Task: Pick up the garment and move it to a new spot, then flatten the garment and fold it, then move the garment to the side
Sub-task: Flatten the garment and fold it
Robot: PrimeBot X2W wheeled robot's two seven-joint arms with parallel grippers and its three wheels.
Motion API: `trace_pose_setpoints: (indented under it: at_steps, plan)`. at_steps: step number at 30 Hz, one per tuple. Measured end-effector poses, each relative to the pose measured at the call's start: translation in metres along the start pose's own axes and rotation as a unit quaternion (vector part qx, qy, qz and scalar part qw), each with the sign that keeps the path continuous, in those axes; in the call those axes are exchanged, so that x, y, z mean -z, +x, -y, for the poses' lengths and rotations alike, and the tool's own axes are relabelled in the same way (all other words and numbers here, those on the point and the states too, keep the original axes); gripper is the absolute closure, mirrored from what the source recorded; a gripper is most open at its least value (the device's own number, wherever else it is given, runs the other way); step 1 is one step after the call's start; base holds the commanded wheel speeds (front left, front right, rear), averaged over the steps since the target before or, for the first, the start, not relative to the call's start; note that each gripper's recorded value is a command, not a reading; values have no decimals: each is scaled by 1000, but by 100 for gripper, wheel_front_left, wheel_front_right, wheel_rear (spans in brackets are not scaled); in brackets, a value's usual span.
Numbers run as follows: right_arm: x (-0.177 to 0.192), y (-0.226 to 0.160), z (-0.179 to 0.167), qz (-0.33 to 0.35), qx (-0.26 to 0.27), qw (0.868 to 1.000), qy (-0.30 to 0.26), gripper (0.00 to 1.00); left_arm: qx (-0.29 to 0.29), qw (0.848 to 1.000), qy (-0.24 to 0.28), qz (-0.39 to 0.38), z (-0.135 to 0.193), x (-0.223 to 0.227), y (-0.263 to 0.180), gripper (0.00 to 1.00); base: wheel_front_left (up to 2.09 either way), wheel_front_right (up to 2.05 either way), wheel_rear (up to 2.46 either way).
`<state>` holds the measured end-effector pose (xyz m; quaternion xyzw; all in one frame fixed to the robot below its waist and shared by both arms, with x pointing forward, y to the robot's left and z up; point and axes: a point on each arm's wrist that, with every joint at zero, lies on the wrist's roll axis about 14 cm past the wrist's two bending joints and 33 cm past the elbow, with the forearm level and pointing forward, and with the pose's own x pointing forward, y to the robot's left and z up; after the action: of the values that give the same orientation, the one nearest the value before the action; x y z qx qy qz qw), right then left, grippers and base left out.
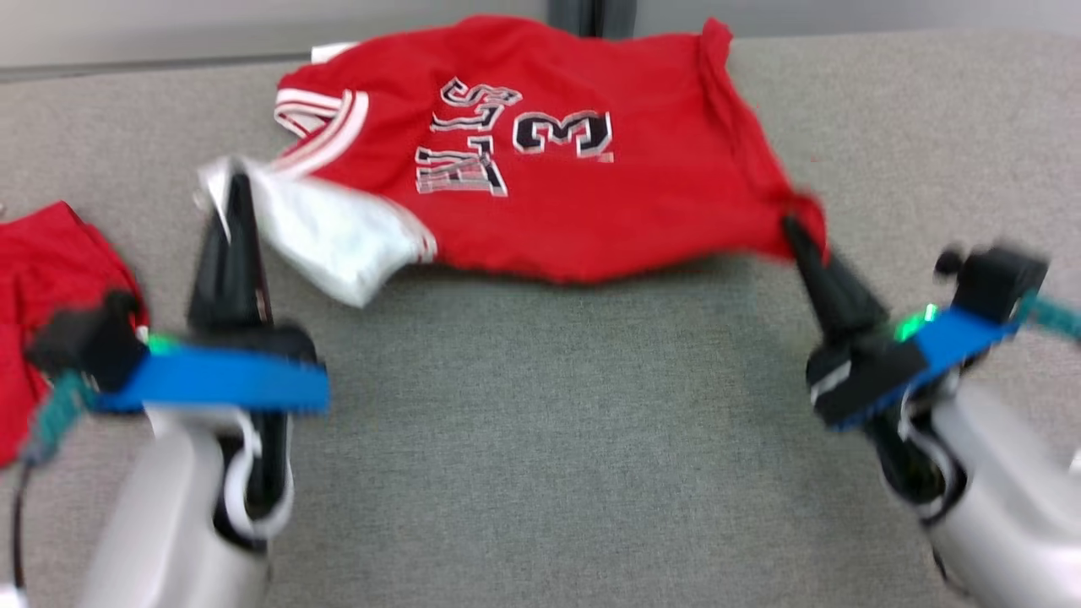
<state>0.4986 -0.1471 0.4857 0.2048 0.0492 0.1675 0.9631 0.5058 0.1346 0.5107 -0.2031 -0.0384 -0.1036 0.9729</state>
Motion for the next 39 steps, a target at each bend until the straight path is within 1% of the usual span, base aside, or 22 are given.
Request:
trace_pose_setpoints:
  at_steps: [4,8,14,16,22,26,31,34,39]
  plan:
    - [36,-40,-5,-44,10,999,14,100,-40,998,-19,-34,-7,20,-52,100,0,0,0]
    - [58,-75,-11,-72,16,997,25,100,-81,994,-47,-59,-6,35,-99,100,0,0,0]
    - [73,-124,-15,-94,24,995,12,100,-123,988,-57,-78,-9,39,-160,100,0,0,0]
    - [77,-140,-16,-100,28,995,15,100,-136,985,-57,-87,-10,41,-178,100,0,0,0]
    - [86,-177,-16,-114,41,992,27,100,-159,981,-57,-99,-11,40,-209,100,0,0,0]
    - [90,-186,-18,-125,40,991,24,100,-154,980,-60,-114,-7,45,-214,100,0,0,0]
    - [88,-183,-19,-118,44,992,27,100,-138,982,-53,-121,-4,45,-208,100,0,0,0]
    - [84,-180,-18,-115,46,992,26,100,-117,985,-41,-116,-2,39,-196,100,0,0,0]
    - [75,-163,-17,-101,43,994,27,100,-77,991,-20,-106,3,29,-163,100,0,0,0]
